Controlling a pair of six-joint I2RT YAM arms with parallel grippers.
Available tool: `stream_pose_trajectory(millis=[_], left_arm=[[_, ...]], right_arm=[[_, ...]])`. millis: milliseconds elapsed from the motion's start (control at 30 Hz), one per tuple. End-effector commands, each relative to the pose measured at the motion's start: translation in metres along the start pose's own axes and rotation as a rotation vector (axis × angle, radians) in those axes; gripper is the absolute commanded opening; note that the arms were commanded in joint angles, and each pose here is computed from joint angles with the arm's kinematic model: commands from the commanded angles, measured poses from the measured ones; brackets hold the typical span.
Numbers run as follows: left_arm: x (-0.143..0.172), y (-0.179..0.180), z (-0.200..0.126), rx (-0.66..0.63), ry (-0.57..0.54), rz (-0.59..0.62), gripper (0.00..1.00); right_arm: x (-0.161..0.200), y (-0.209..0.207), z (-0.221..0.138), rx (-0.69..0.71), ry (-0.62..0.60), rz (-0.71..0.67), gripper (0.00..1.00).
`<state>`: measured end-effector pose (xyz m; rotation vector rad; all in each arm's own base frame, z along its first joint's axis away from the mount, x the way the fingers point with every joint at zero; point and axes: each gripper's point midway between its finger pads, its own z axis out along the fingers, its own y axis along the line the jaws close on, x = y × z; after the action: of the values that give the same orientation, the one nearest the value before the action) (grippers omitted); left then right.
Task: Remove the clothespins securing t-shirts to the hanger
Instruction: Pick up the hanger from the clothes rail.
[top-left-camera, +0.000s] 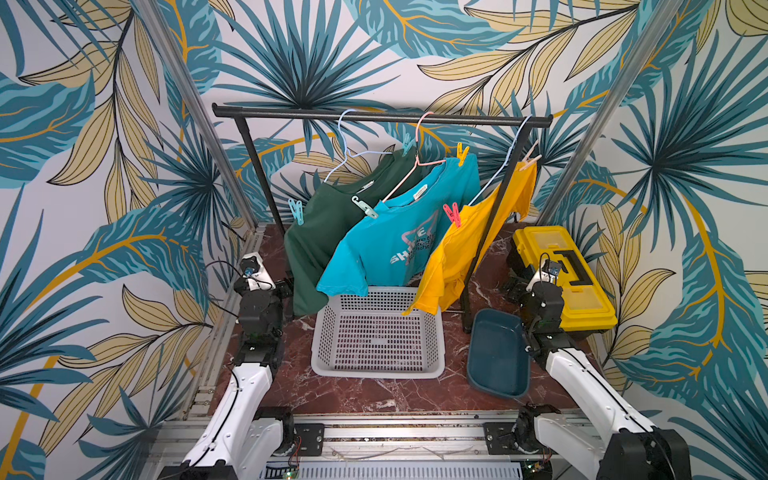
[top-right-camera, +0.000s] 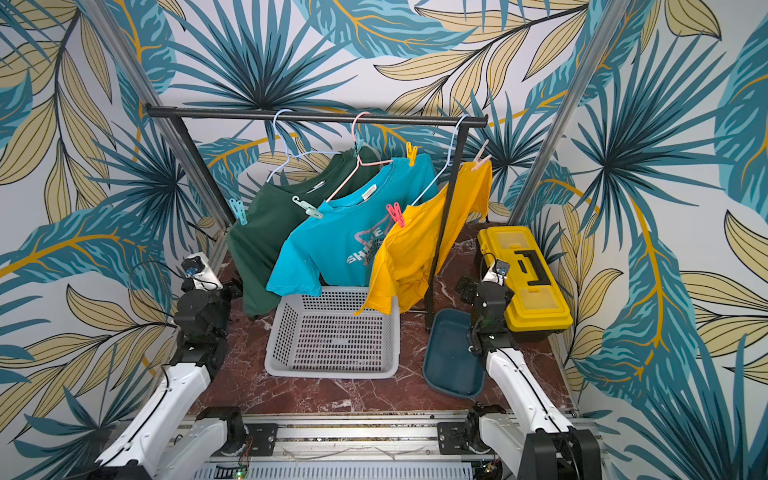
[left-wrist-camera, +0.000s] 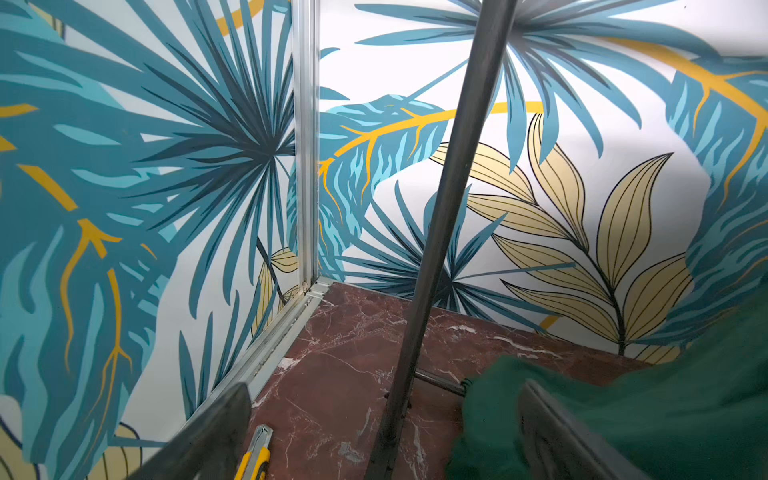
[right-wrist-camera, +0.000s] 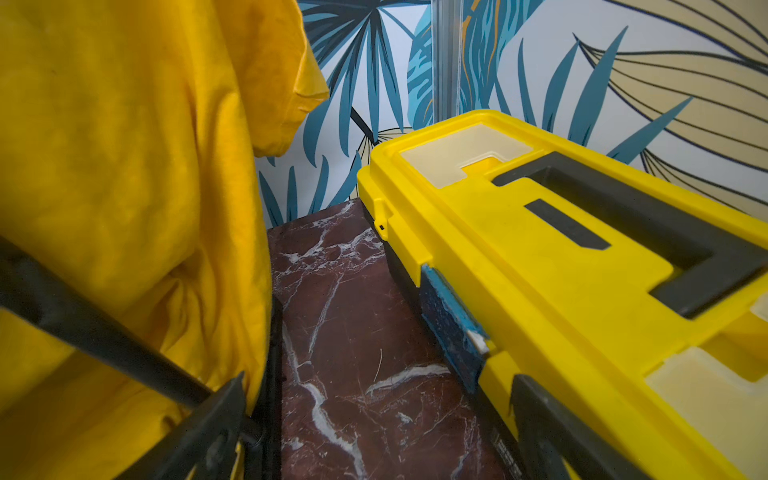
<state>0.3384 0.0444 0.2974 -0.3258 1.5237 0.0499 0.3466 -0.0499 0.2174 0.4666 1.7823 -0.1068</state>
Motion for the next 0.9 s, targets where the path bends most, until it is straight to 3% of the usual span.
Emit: stream_pose_trajectory(millis=[0,200,333,433,533,733,867], left_arm=[[0.005,0.0,-0.006,-0.007,0.139,-0.033,1.0],[-0.029,-0.002,-0.014,-0.004,0.227,-0.043,1.0],[-0.032,0.007,-0.013,0.03,0.344,-0.041,1.0],[-0.039,0.009,-0.014,0.094,0.364,-0.092,1.0],[-0.054,0.006,-0.021,0.162,0.359,-0.064,1.0],[-0.094,0.021,-0.03,0.046,0.266,-0.02,0.99],[-0.118,0.0,-0.05,0.143,0.196,-0.002,1.0]], right_arm=[[0.023,0.001,-0.016,-0.029,0.138,0.026,0.99],[0.034,-0.003,-0.033,-0.02,0.243,0.039,0.99],[0.042,0.0,-0.031,-0.04,0.272,0.013,0.99],[0.045,0.01,-0.028,-0.081,0.3,0.016,0.99],[0.051,0.014,-0.028,-0.101,0.348,-0.002,0.99],[0.049,0.02,-0.029,-0.12,0.372,0.009,0.99],[0.046,0.024,-0.031,-0.149,0.359,0.018,0.99]])
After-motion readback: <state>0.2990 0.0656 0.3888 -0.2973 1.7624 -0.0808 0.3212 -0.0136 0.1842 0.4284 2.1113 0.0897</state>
